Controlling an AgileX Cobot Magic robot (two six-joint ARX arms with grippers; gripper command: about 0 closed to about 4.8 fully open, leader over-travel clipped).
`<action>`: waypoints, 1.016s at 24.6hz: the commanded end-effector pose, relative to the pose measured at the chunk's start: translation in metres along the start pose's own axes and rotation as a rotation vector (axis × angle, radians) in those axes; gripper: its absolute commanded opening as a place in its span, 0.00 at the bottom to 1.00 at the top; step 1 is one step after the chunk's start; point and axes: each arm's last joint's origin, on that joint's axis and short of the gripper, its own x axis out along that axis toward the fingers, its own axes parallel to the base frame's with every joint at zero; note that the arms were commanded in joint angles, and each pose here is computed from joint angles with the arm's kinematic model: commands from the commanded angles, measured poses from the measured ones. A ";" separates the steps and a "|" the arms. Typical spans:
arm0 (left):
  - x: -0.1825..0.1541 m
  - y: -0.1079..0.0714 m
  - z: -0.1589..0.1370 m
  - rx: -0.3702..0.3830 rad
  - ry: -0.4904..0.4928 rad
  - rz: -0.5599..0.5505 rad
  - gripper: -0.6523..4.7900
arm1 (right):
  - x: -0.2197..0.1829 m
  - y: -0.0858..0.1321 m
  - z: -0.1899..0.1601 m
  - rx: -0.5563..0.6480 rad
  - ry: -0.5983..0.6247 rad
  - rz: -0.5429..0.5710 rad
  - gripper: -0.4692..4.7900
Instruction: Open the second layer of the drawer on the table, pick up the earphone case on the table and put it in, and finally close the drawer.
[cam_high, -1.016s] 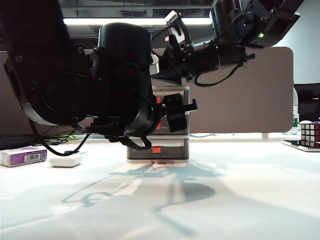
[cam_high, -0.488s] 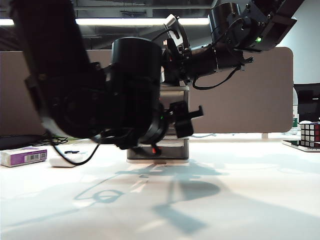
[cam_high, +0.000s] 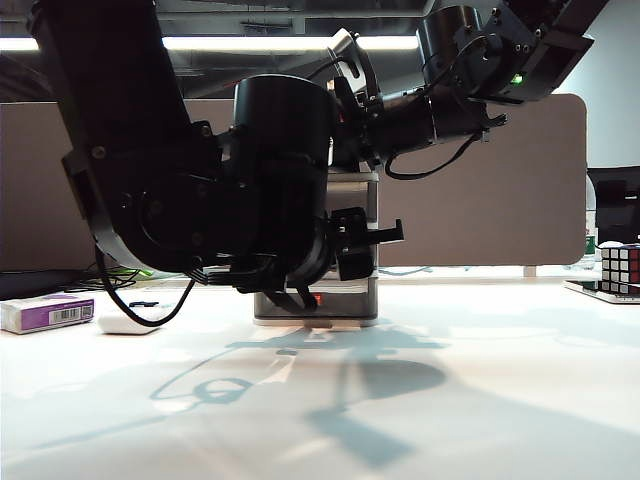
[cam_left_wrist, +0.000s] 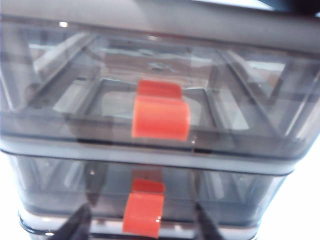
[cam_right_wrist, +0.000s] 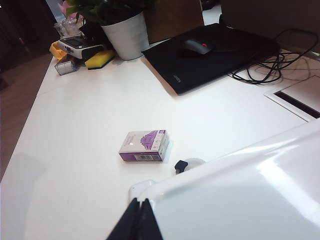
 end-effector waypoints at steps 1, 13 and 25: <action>0.001 0.000 0.002 -0.003 -0.011 0.004 0.41 | 0.001 -0.001 -0.006 0.033 0.026 0.005 0.08; 0.001 0.001 0.003 0.028 -0.019 0.052 0.11 | 0.001 -0.001 -0.006 0.033 0.027 -0.001 0.08; -0.014 -0.001 -0.004 0.071 -0.004 0.063 0.11 | 0.001 -0.002 -0.011 0.077 0.065 -0.034 0.08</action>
